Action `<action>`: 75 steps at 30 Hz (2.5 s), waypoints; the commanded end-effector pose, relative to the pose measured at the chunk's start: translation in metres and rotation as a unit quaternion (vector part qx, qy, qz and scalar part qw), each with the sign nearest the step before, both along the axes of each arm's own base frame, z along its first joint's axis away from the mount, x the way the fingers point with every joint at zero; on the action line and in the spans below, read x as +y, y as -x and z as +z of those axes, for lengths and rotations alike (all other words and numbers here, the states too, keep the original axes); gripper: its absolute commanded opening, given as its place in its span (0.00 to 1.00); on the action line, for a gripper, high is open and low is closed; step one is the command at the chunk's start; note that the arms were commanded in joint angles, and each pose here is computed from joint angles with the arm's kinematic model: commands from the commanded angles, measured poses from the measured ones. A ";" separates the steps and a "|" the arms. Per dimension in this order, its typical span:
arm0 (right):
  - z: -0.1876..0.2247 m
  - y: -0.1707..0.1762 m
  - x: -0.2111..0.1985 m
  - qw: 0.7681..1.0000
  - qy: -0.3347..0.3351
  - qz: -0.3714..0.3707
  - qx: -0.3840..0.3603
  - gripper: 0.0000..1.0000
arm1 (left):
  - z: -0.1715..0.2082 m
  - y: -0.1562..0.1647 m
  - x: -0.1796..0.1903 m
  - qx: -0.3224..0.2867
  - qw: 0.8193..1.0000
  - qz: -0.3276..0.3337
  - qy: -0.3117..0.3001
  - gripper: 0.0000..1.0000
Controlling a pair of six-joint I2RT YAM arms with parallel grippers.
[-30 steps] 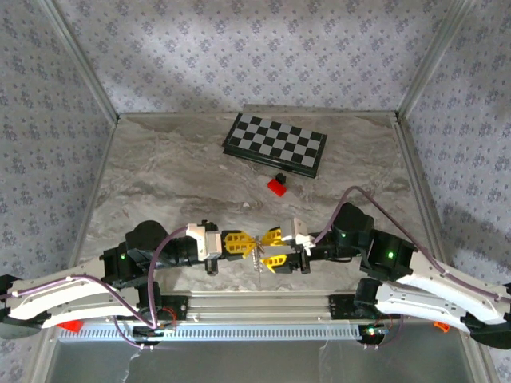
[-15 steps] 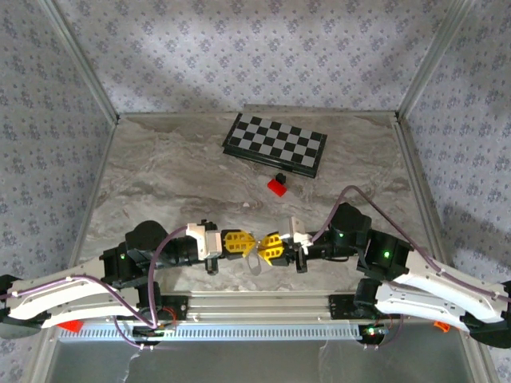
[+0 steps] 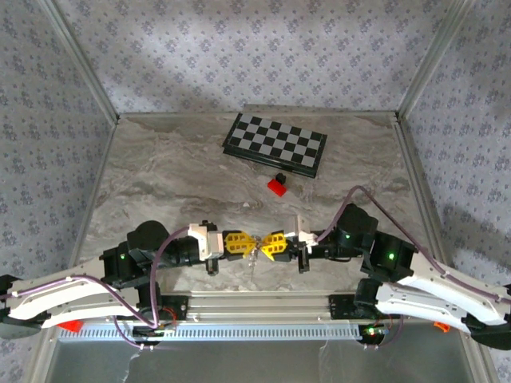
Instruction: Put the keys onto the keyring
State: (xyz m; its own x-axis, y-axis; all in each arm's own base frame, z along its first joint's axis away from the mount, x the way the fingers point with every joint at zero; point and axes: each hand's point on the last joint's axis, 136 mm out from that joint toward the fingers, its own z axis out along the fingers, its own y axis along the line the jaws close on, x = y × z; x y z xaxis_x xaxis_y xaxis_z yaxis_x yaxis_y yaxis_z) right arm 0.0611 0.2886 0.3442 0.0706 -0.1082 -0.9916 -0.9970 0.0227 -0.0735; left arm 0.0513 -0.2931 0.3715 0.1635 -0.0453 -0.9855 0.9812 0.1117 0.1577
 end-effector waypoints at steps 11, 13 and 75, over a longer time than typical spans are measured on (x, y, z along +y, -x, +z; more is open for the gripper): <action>0.009 -0.008 -0.009 0.999 -0.023 -0.029 -0.018 0.04 | 0.009 0.002 0.003 0.004 1.000 -0.004 0.002 0.00; 0.010 -0.008 -0.009 0.999 -0.024 -0.030 -0.018 0.04 | 0.008 0.002 0.003 0.005 1.000 -0.004 -0.001 0.00; -0.037 -0.088 -0.028 0.940 0.255 -0.223 -0.035 0.00 | -0.093 -0.054 -0.001 0.025 0.979 0.141 -0.144 0.33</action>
State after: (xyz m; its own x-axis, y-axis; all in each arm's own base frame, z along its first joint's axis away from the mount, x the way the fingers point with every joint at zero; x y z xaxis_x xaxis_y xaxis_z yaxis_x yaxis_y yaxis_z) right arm 0.1368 0.2686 0.2975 -0.0281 -0.5809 -0.8135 -0.9225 0.3285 -0.2027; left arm 0.1008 -0.2951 0.2667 0.0760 0.3276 -0.9418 0.9333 0.3091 0.1829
